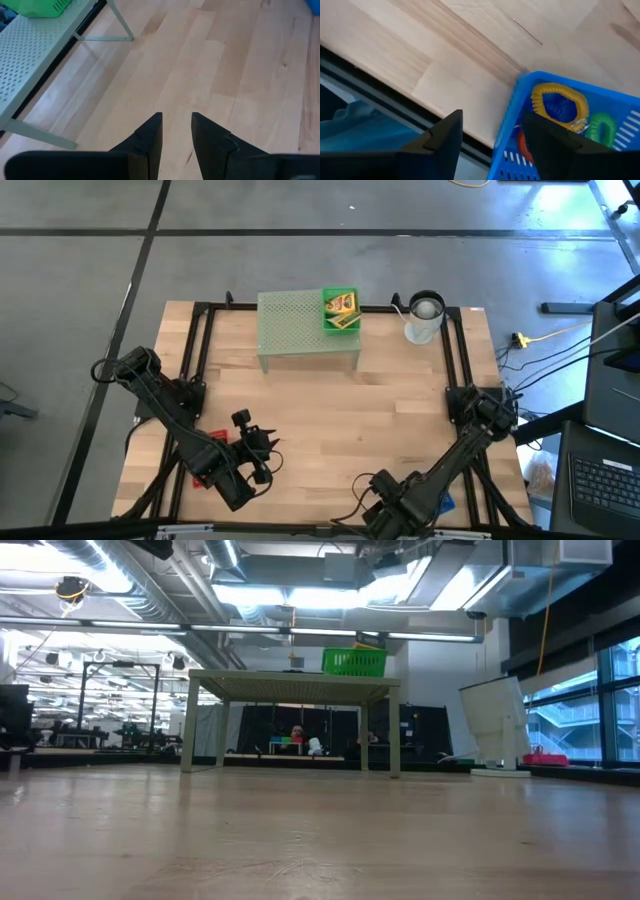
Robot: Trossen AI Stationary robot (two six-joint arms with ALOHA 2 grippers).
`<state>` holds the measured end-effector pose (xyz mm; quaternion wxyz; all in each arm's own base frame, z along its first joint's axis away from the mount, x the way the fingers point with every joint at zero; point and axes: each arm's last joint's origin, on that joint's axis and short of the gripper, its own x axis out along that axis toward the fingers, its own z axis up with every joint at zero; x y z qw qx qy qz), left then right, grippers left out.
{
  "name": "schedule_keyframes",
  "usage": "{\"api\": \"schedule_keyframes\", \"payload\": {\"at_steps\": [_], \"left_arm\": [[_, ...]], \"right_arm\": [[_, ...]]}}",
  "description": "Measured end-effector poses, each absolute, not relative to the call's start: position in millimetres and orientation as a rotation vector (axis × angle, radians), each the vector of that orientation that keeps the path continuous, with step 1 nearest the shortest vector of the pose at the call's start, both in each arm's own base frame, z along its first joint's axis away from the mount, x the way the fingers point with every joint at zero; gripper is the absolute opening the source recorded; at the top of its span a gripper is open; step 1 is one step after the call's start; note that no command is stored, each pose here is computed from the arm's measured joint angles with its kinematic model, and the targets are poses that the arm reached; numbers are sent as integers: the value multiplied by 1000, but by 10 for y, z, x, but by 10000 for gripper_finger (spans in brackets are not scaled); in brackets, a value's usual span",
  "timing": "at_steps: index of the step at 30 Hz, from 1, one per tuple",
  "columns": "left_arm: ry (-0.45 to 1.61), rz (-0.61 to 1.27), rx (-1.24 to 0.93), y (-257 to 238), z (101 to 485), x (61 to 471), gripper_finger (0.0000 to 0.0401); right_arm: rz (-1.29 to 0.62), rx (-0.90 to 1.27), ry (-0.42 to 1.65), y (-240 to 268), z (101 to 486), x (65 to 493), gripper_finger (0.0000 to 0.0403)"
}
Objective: Pick & Place Office Desk Supplies
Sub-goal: Put the blue bin on the shelf
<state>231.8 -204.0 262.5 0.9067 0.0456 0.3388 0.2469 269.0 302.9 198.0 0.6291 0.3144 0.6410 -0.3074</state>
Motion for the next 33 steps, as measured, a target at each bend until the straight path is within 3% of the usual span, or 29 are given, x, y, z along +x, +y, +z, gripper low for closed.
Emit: {"api": "schedule_keyframes", "payload": {"at_steps": [14,22,33], "left_arm": [[702,507,103,-2040,2625,2318,97],[702,507,103,-2040,2625,2318,97],[702,507,103,-2040,2625,2318,97]], "right_arm": [[-684,637,1555,3078,1768,2701,125],[-552,506,1583,3075,1768,2700,15],[-371,363,1618,2974,1800,2807,11]]}}
